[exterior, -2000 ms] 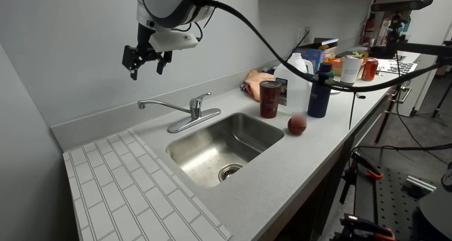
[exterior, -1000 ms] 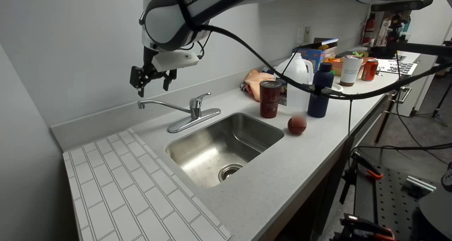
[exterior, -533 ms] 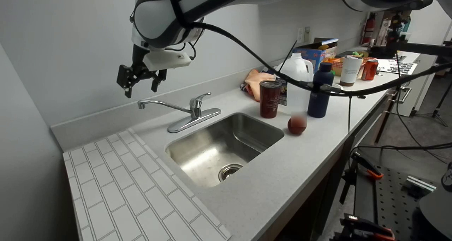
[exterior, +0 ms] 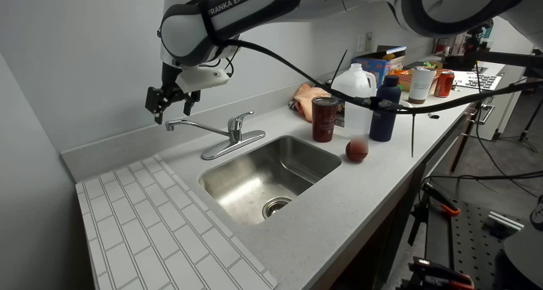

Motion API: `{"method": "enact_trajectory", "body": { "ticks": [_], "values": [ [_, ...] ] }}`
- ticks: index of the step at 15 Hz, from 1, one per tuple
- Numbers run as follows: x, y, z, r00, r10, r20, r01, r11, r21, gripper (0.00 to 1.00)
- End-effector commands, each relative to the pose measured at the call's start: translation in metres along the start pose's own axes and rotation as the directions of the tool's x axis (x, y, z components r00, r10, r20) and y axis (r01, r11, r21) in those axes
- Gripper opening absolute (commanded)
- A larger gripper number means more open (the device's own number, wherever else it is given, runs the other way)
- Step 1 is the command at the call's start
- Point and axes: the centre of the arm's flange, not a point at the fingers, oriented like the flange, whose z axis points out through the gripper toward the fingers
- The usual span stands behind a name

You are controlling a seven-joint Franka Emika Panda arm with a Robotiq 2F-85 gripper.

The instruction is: Push the faucet of the sink slightly to the right.

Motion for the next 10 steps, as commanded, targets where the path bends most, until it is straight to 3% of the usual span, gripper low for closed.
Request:
{"method": "enact_trajectory", "body": {
  "ticks": [1,6,10],
  "values": [
    [0.03,0.005,0.023,0.999,-0.029,0.029,0.028,0.999,0.022,1.0],
    [0.027,0.01,0.036,0.994,-0.05,0.094,0.044,0.997,0.064,1.0],
    [0.019,0.015,0.038,0.983,-0.083,0.165,0.051,0.981,0.188,1.0]
  ]
}}
